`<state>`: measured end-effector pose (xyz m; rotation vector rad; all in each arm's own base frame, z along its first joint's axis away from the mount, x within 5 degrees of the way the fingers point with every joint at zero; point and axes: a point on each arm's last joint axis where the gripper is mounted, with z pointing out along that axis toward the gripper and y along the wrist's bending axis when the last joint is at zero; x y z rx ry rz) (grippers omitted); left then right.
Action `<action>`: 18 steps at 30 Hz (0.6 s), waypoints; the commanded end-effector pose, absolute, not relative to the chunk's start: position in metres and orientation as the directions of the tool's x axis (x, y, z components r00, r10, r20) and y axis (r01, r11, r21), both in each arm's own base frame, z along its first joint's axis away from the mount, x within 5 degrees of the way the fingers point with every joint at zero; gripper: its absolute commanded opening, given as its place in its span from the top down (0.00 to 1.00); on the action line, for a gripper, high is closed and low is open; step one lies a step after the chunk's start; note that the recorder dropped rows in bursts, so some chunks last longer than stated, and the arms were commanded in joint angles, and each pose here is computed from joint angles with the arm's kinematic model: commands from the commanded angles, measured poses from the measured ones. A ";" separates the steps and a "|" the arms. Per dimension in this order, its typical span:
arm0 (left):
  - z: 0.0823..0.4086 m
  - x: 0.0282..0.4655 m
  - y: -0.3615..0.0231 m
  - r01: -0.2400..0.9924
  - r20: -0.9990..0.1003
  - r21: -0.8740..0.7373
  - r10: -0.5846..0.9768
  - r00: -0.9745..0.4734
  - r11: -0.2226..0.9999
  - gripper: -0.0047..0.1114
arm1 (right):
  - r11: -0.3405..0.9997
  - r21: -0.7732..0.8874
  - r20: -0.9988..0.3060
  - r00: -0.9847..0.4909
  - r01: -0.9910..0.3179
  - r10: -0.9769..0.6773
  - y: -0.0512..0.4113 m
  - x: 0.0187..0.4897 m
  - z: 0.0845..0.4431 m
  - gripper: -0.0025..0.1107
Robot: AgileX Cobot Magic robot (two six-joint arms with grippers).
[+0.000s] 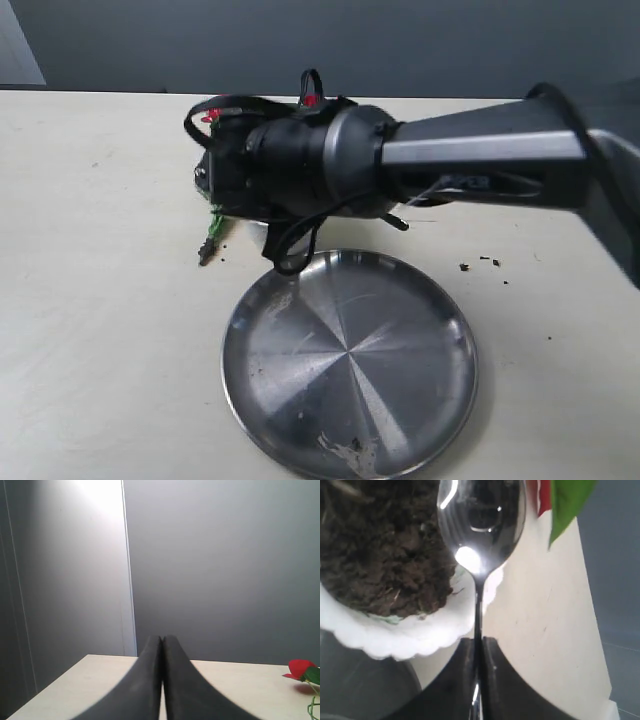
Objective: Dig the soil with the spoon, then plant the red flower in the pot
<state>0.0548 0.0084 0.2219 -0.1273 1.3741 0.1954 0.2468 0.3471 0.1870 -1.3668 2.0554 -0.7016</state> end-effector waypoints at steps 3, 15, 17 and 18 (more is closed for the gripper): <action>0.224 0.054 0.008 -0.204 -0.979 0.021 0.061 0.194 0.979 0.96 | 0.471 -0.624 -0.294 -0.371 -0.623 -0.881 0.332 0.234 0.243 0.98; 0.224 0.054 0.008 -0.204 -0.979 0.021 0.061 0.194 0.979 0.96 | 0.568 -0.337 -0.145 -0.554 -0.751 -0.820 0.310 0.203 0.255 0.98; 0.224 0.054 0.008 -0.204 -0.979 0.021 0.061 0.194 0.979 0.96 | 0.581 -0.250 -0.110 -0.573 -0.775 -0.812 0.309 0.197 0.249 0.98; 0.224 0.054 0.008 -0.204 -0.979 0.021 0.061 0.194 0.979 0.96 | 0.590 -0.225 -0.094 -0.585 -0.776 -0.805 0.307 0.194 0.245 0.98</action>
